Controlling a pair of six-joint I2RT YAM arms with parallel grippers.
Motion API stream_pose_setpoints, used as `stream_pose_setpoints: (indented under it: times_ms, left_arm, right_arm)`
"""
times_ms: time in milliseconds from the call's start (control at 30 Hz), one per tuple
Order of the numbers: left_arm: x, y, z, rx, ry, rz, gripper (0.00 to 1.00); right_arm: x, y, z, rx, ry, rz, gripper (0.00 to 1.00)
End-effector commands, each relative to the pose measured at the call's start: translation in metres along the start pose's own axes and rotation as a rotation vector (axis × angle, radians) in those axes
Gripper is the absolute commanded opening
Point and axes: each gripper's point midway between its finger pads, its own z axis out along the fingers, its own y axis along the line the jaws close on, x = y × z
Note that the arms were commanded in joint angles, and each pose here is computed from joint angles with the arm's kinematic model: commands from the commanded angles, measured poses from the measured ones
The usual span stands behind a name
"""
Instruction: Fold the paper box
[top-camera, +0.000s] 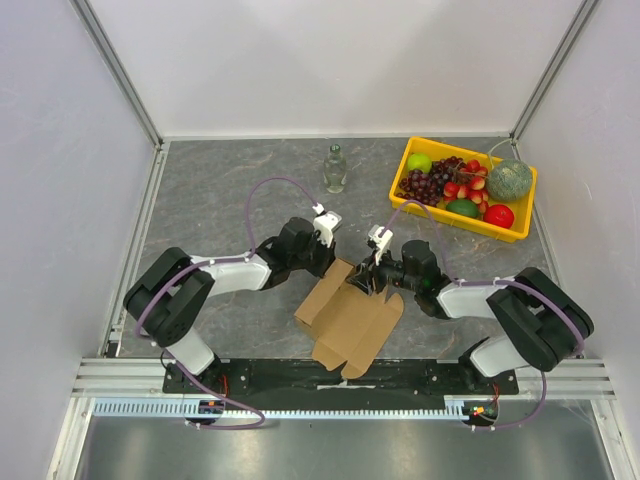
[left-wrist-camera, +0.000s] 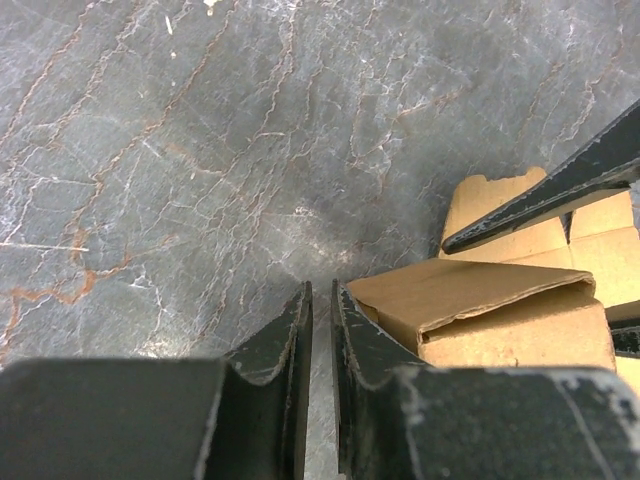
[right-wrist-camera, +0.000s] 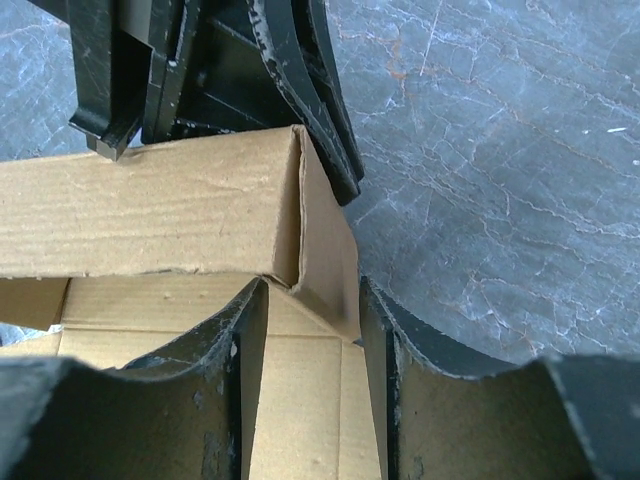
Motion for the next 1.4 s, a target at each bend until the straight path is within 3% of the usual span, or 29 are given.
stream_pose_setpoints:
  times_ms: [0, 1367]
  left_arm:
    - [-0.017, -0.007, 0.005, 0.055, -0.031, 0.031, 0.18]
    - [-0.01, -0.017, 0.008, 0.151, 0.014, 0.005, 0.15]
  right_arm:
    - [-0.015, 0.007, 0.004, -0.034, -0.073, -0.04, 0.48]
    - [-0.017, 0.0, 0.011, 0.139, -0.241, -0.064, 0.38]
